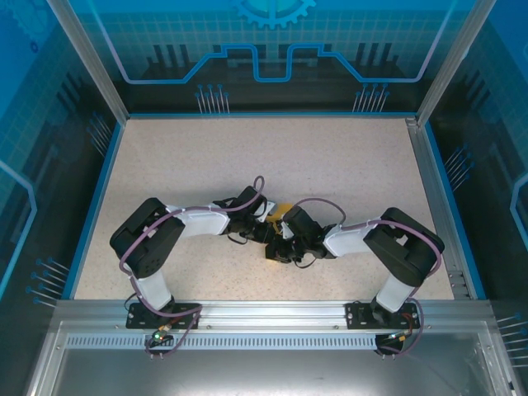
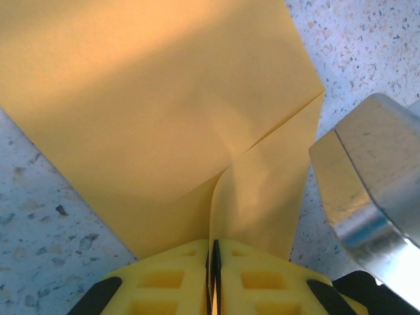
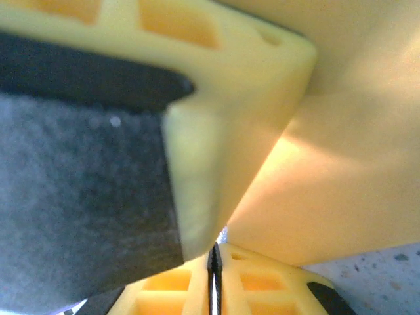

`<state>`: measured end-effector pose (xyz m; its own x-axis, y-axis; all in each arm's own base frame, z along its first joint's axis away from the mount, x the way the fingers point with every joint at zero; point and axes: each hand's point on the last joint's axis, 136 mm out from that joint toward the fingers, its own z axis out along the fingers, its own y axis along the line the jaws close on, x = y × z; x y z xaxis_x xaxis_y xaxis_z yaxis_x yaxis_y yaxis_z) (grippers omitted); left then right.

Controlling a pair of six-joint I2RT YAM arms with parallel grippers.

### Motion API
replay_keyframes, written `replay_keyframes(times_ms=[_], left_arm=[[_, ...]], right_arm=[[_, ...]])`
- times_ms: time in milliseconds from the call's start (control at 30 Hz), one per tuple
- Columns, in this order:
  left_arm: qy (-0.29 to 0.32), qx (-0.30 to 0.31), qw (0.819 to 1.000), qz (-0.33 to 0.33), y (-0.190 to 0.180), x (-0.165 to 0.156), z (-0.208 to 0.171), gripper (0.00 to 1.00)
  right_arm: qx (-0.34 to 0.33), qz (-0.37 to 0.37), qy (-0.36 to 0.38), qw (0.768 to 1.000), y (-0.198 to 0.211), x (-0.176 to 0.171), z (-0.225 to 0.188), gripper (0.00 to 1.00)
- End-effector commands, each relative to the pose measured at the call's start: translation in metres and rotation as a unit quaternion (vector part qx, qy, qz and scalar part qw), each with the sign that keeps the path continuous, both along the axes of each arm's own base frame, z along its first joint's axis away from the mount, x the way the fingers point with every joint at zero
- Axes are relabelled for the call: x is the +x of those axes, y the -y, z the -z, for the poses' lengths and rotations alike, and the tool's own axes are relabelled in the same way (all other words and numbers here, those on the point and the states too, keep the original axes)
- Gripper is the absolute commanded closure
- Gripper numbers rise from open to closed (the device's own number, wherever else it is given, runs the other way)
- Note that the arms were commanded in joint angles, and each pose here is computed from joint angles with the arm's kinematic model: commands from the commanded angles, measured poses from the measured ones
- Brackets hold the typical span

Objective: Fold a paper plane with a square sheet of paper (pick it up from the middle)
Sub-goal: Third fold the triangle at the center of the table.

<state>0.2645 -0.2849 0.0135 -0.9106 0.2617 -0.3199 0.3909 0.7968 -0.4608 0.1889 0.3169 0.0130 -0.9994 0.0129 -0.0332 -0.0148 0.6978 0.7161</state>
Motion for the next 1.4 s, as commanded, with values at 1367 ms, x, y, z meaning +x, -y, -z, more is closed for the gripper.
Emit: replay_keyframes(times_ms=[1367], left_arm=[[0.046, 0.0, 0.998, -0.049, -0.014, 0.008, -0.066, 0.54]], right_arm=[[0.0, 0.051, 0.045, 0.998, 0.047, 0.066, -0.047, 0.87]])
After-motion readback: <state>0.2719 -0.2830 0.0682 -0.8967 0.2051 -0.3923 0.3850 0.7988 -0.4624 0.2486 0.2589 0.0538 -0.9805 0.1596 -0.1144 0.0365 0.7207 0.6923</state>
